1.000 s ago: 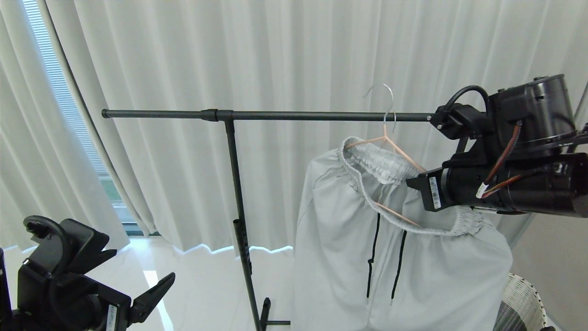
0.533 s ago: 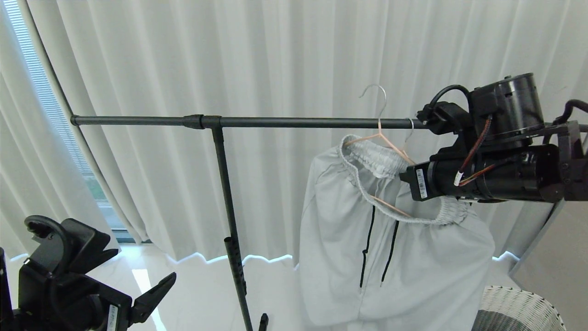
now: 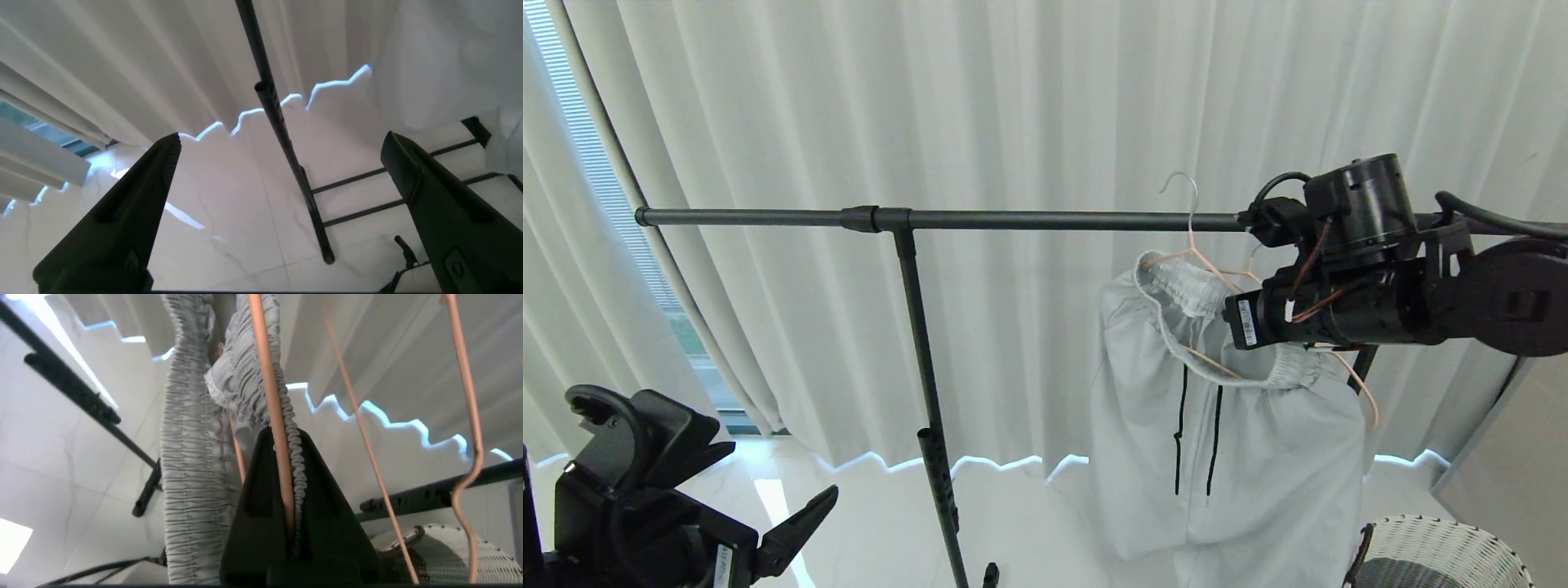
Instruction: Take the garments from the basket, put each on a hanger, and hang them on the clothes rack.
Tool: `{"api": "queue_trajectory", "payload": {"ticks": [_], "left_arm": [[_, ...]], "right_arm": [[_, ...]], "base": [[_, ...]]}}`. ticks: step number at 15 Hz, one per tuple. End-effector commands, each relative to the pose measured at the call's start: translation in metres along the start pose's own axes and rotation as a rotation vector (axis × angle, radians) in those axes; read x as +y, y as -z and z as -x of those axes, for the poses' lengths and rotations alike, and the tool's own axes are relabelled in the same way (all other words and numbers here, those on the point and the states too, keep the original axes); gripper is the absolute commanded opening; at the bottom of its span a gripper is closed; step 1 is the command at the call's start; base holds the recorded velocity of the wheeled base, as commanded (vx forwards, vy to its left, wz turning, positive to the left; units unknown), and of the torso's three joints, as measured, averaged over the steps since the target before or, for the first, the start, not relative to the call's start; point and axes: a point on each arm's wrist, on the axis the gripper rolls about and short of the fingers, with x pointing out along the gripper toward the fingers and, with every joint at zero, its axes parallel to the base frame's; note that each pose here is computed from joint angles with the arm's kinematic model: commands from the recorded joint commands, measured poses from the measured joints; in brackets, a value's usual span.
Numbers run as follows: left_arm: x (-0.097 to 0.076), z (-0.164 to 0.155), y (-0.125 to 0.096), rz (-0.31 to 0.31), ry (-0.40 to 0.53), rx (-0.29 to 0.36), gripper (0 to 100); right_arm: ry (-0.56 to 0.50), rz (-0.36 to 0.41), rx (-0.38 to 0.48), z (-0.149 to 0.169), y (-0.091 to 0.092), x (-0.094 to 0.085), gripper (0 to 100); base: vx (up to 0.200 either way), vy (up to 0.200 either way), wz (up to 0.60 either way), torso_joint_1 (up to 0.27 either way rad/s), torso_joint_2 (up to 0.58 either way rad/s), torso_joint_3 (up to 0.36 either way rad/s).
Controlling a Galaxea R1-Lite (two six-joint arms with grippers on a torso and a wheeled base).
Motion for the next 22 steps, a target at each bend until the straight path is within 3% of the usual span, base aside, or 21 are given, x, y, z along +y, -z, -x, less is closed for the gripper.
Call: {"api": "queue_trajectory", "payload": {"ticks": [1, 6, 14, 15, 20, 22], "left_arm": [[0.001, 0.001, -0.001, 0.001, -0.003, -0.008, 100], [0.001, 0.002, -0.003, 0.000, -0.006, -0.018, 100], [0.000, 0.003, -0.002, -0.001, 0.001, -0.019, 100], [0.000, 0.003, -0.002, -0.001, 0.001, -0.020, 100], [0.000, 0.005, 0.000, 0.000, -0.001, -0.021, 100], [0.001, 0.004, 0.000, 0.003, -0.010, -0.017, 100]], "right_arm": [[0.022, -0.007, 0.011, -0.033, -0.004, -0.003, 0], [0.035, -0.008, 0.035, -0.055, -0.002, -0.003, 0], [0.056, -0.001, 0.034, -0.055, 0.000, 0.002, 0], [0.052, 0.002, 0.034, -0.053, 0.000, 0.004, 100], [0.060, -0.002, -0.028, -0.027, -0.011, 0.010, 100], [0.054, -0.011, -0.068, 0.008, -0.014, 0.004, 100]], "base": [[0.000, 0.000, 0.00, 0.000, 0.00, 0.000], [0.000, 0.000, 0.00, 0.000, 0.00, 0.000], [0.000, 0.000, 0.00, 0.000, 0.00, 0.000], [0.000, 0.000, 0.00, 0.000, 0.00, 0.000], [0.000, 0.000, 0.00, 0.000, 0.00, 0.000], [0.000, 0.000, 0.00, 0.000, 0.00, 0.000]]}}
